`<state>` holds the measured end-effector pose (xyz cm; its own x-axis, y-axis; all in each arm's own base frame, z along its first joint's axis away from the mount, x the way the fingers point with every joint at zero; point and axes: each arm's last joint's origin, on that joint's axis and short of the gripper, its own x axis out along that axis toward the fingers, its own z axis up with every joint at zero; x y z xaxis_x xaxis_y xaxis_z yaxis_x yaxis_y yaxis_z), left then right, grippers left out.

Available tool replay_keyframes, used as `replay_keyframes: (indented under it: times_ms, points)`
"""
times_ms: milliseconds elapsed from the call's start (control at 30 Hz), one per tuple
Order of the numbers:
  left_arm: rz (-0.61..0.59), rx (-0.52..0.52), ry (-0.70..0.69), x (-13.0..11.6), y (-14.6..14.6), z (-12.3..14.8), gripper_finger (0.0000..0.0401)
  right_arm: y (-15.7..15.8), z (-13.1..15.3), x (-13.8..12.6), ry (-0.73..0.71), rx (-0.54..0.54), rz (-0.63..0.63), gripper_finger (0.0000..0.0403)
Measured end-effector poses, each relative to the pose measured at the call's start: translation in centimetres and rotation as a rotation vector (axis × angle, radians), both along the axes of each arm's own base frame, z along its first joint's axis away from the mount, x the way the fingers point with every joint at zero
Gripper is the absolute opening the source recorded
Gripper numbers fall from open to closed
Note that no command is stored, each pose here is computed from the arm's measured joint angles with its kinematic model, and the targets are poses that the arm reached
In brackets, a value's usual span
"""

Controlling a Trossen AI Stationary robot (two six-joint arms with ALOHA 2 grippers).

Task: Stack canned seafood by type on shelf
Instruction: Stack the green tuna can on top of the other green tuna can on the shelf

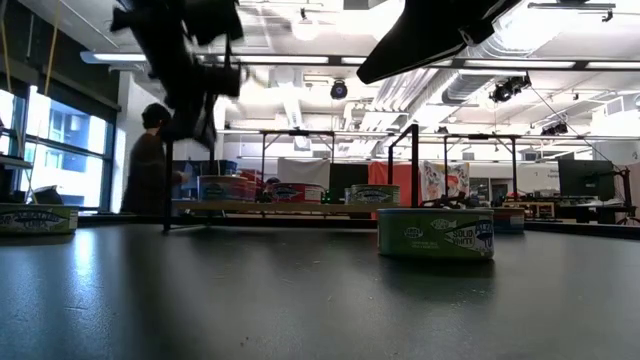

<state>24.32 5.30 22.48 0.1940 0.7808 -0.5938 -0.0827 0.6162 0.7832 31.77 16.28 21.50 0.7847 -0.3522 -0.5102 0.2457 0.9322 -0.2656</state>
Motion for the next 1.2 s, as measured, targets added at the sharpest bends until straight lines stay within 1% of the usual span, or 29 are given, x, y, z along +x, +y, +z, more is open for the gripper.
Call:
replay_keyframes:
  times_ms: [100,167,267,367,433,500,533,600,733,800,900,967,1067,1133,1200]
  points:
    - [-0.008,-0.019,-0.157,-0.3,-0.8,2.8,0.0117,-0.1,0.0,0.0,0.001,-0.003,-0.001,0.0048]
    - [-0.043,-0.074,-0.268,-0.7,-1.5,4.7,0.0117,-0.1,0.0,0.0,0.001,-0.002,-0.001,0.0048]
    - [-0.099,-0.223,-0.464,-1.5,-3.1,7.1,0.0117,0.0,0.1,0.1,-0.01,0.006,-0.004,0.0048]
    - [-0.114,-0.428,-0.616,-2.7,-4.7,8.2,0.0117,0.2,0.7,0.3,-0.025,-0.008,0.018,0.0048]
    - [-0.131,-0.548,-0.635,-3.5,-5.9,8.4,0.0117,0.6,1.5,0.5,-0.036,-0.028,0.042,0.0048]
    - [-0.145,-0.623,-0.625,-4.3,-7.3,8.4,0.0117,1.1,2.7,0.7,-0.049,-0.052,0.074,0.0048]
    - [-0.152,-0.645,-0.611,-4.6,-8.0,8.3,0.0117,1.3,3.3,0.8,-0.054,-0.066,0.091,0.0048]
    - [-0.171,-0.655,-0.589,-5.2,-9.5,8.1,0.0117,1.7,4.4,1.1,-0.067,-0.084,0.115,0.0048]
    - [-0.226,-0.633,-0.592,-6.1,-12.4,7.7,0.0117,2.2,6.5,1.5,-0.114,-0.052,0.134,0.0048]
    - [-0.257,-0.608,-0.602,-6.7,-13.7,6.8,0.0117,2.3,7.2,1.6,-0.124,-0.051,0.146,0.0052]
    - [-0.279,-0.572,-0.663,-7.5,-15.3,4.8,0.0117,2.8,8.2,1.3,-0.094,-0.065,0.171,0.0072]
    - [-0.292,-0.567,-0.695,-8.1,-16.1,2.8,0.0117,3.2,9.1,0.9,-0.073,-0.03,0.169,0.0095]
    - [-0.315,-0.603,-0.746,-8.6,-16.8,0.0,0.0117,3.9,10.0,-0.1,0.0,0.026,0.188,0.0132]
    - [-0.327,-0.631,-0.798,-8.8,-17.0,-1.5,0.0117,4.6,9.6,-0.7,0.081,0.01,0.265,0.015]
    - [-0.329,-0.643,-0.878,-8.8,-17.0,-2.9,0.0117,6.0,8.2,-1.0,0.139,-0.05,0.348,0.016]
